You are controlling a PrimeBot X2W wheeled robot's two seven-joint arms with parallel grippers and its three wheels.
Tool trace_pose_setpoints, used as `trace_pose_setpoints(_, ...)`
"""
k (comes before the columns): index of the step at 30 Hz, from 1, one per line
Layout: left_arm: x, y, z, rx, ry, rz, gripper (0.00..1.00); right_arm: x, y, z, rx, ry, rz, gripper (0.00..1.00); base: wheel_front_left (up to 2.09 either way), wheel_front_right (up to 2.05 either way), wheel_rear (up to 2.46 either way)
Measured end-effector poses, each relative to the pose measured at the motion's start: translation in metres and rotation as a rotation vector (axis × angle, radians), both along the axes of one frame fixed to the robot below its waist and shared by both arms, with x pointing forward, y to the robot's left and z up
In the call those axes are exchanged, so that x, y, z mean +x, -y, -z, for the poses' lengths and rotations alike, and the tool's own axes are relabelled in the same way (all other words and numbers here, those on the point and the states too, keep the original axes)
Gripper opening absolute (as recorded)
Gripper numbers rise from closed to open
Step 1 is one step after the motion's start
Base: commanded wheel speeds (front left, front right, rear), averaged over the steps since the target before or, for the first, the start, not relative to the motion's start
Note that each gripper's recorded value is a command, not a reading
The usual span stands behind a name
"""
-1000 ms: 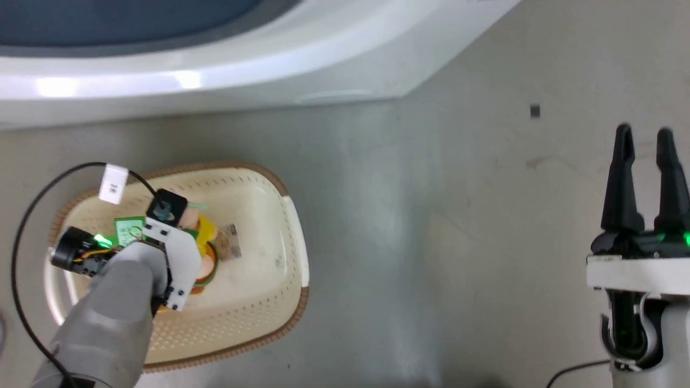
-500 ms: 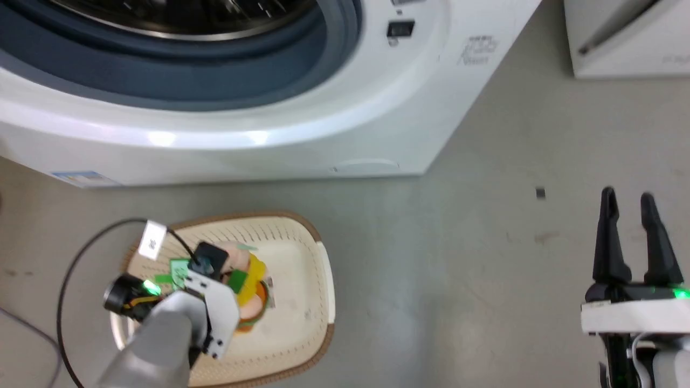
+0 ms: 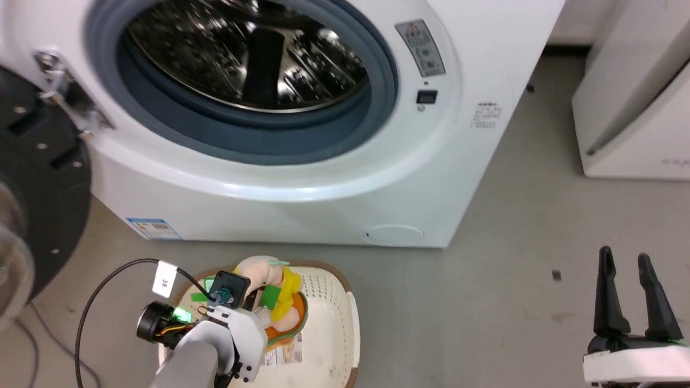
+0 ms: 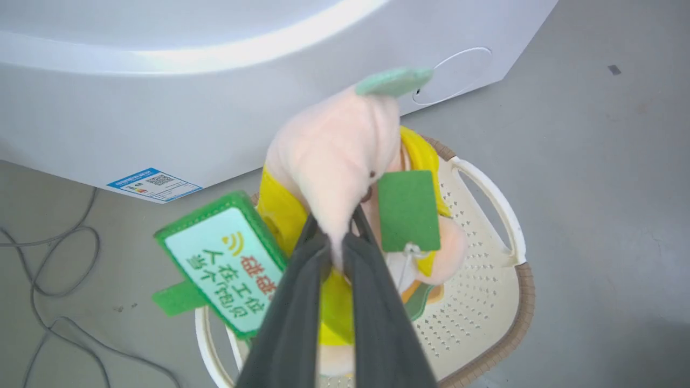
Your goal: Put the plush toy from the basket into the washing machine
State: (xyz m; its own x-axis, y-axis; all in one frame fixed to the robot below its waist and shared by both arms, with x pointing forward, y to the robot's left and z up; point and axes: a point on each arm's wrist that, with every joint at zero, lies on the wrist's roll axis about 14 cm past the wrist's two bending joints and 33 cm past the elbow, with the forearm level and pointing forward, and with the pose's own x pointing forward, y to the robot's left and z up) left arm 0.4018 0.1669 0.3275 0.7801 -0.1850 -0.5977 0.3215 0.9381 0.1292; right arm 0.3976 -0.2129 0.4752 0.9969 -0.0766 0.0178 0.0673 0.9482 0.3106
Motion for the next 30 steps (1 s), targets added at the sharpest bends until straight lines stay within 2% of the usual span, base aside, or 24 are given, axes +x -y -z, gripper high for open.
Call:
trace_pose_setpoints(10, 0.019, -0.006, -0.086, -0.076, 0.328, -0.080, 0.00, -0.010, -0.015, -0.021, 0.005, 0.056, -0.045, 1.00, 0.00, 0.00, 0.00)
trace_pose_setpoints(16, 0.036, -0.006, -0.125, -0.115, 0.472, -0.117, 0.00, -0.010, -0.017, -0.020, 0.007, 0.052, -0.053, 1.00, 0.00, 0.00, 0.00)
trace_pose_setpoints(23, 0.064, -0.005, -0.138, -0.133, 0.534, -0.145, 0.00, -0.004, -0.010, -0.012, 0.004, 0.032, -0.030, 1.00, 0.00, 0.00, 0.00)
trace_pose_setpoints(30, 0.117, 0.001, -0.158, -0.166, 0.614, -0.152, 0.00, 0.009, -0.001, 0.001, 0.000, 0.005, -0.001, 1.00, 0.00, 0.00, 0.00)
